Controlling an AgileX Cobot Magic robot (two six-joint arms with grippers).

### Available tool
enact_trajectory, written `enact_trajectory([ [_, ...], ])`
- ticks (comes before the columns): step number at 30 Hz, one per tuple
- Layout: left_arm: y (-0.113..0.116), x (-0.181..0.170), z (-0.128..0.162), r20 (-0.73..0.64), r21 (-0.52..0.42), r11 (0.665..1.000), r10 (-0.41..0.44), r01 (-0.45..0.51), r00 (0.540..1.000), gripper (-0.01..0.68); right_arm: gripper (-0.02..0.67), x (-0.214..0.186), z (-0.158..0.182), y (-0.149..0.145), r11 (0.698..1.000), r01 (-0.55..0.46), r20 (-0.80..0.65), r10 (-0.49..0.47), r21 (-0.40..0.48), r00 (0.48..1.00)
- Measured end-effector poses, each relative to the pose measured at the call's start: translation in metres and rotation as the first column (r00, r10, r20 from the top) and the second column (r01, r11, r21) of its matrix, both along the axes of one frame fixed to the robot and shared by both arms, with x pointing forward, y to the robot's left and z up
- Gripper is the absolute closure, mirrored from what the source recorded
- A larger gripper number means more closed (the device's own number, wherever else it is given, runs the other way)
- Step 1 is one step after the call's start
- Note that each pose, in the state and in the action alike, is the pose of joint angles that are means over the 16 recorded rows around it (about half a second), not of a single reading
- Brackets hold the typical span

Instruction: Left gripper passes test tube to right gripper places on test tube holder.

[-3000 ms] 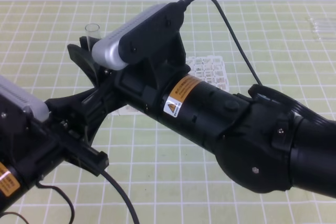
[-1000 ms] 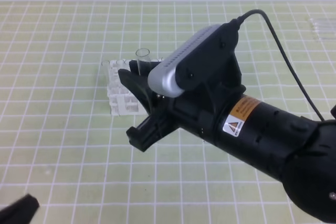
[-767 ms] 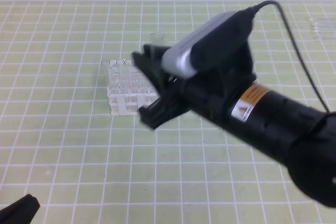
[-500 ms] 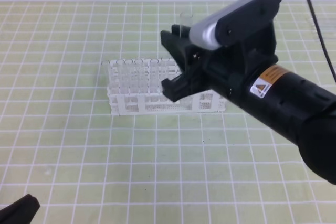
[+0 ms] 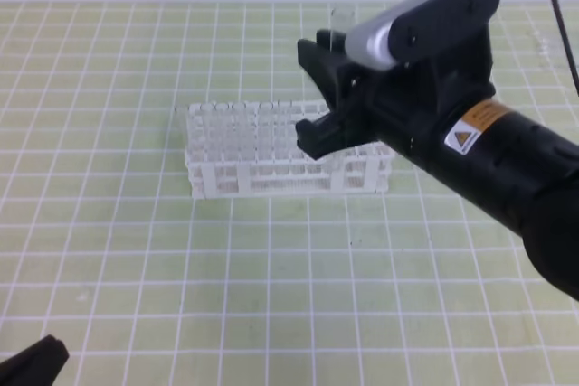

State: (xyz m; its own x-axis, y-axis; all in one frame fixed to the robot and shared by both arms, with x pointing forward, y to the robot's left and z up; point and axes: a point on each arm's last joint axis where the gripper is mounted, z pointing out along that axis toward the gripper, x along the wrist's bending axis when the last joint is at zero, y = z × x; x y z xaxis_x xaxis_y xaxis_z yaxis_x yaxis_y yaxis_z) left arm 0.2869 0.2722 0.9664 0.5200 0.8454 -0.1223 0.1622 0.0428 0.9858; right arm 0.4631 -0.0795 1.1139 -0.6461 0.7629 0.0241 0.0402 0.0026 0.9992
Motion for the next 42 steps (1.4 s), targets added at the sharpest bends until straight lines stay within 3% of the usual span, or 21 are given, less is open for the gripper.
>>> enact_trajectory([
  [10,0.000,0.000,-0.001,-0.001,0.001,1.000,0.000,0.000,1.000,0.673,0.641,0.002,-0.005,-0.004,1.000,0.000,0.022,0.001,-0.015,1.000],
  [23,0.000,0.000,-0.001,-0.001,0.001,1.000,0.000,0.000,1.000,0.673,0.641,0.015,-0.026,-0.007,0.998,0.034,0.103,-0.039,0.056,0.994],
  [42,0.000,0.000,-0.001,-0.010,0.006,1.000,0.002,-0.002,1.000,0.673,0.641,0.100,-0.067,0.022,0.986,0.124,0.121,-0.137,0.107,0.983],
])
